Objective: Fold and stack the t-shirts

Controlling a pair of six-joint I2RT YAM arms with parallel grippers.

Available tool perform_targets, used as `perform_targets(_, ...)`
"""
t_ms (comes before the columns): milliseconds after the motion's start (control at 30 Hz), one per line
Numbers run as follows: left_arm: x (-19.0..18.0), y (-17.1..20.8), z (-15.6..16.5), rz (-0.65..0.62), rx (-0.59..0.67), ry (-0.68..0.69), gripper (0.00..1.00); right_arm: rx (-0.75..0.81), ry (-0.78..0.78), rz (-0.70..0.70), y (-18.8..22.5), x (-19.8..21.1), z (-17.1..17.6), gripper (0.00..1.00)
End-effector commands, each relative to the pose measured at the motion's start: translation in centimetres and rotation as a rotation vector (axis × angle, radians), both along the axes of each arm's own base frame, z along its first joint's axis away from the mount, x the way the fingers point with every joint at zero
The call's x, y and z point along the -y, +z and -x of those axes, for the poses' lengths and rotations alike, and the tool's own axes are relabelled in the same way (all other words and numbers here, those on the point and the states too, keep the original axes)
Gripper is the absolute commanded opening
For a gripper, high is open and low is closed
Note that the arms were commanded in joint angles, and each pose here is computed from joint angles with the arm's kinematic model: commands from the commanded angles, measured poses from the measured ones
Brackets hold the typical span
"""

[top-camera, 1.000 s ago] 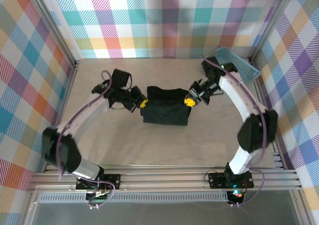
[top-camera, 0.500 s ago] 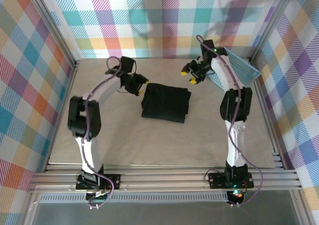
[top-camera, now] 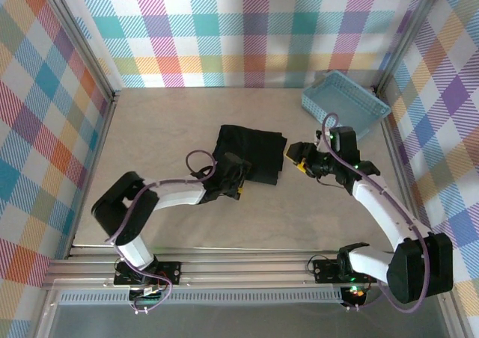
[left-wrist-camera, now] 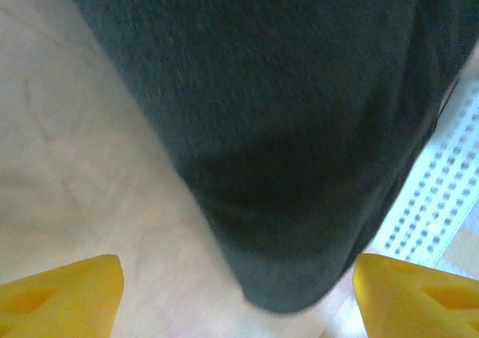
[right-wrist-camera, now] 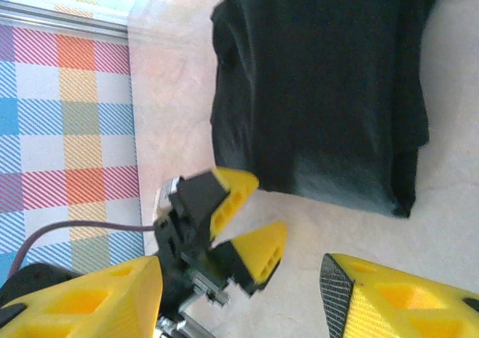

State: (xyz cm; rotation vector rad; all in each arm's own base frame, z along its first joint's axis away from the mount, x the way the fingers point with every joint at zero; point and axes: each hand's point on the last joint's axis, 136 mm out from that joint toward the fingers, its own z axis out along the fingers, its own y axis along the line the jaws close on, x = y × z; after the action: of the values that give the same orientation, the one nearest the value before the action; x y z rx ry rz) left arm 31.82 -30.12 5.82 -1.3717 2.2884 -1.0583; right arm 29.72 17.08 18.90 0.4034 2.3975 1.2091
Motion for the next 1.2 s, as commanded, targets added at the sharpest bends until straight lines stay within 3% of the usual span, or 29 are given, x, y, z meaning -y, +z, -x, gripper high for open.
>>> perform_targets(0,2.4,2.9,-3.9,0.14,0.133,0.125,0.78,0.065,0.024,-0.04,1.9,-0.3,0.6,0.59)
perform_targets(100,3.2,0.7,-5.0,0.141,0.108,0.155,0.68,0.055,0.019,-0.038,1.9,0.0,1.4,0.59)
perform_targets(233,2.2,-1.3,-6.3,0.147,0.12,0.259,0.18,0.055,0.025,-0.04,2.6,0.1,2.3,0.59)
perform_targets(300,0.4,-1.4,-7.3,0.116,0.131,0.308,0.0,0.062,0.025,-0.03,3.0,0.4,2.8,0.59)
perform_targets(467,-7.1,0.0,-11.6,0.072,0.168,0.406,0.0,0.069,0.019,-0.016,3.5,1.0,3.7,0.59)
perform_targets(700,-21.3,1.5,-17.5,-0.058,0.218,0.27,0.0,0.072,0.009,-0.007,3.6,1.4,3.8,0.59)
perform_targets(833,-28.5,0.0,-19.4,-0.125,0.17,0.244,0.0,0.062,-0.001,-0.002,3.2,1.5,3.4,0.59)
perform_targets(1000,-34.1,-1.7,-22.3,-0.096,0.172,0.33,0.0,0.044,0.001,0.0,2.7,1.3,2.5,0.58)
perform_targets(1167,-36.2,-2.4,-25.9,-0.112,0.181,0.214,0.0,0.032,0.009,-0.001,2.5,1.0,1.7,0.58)
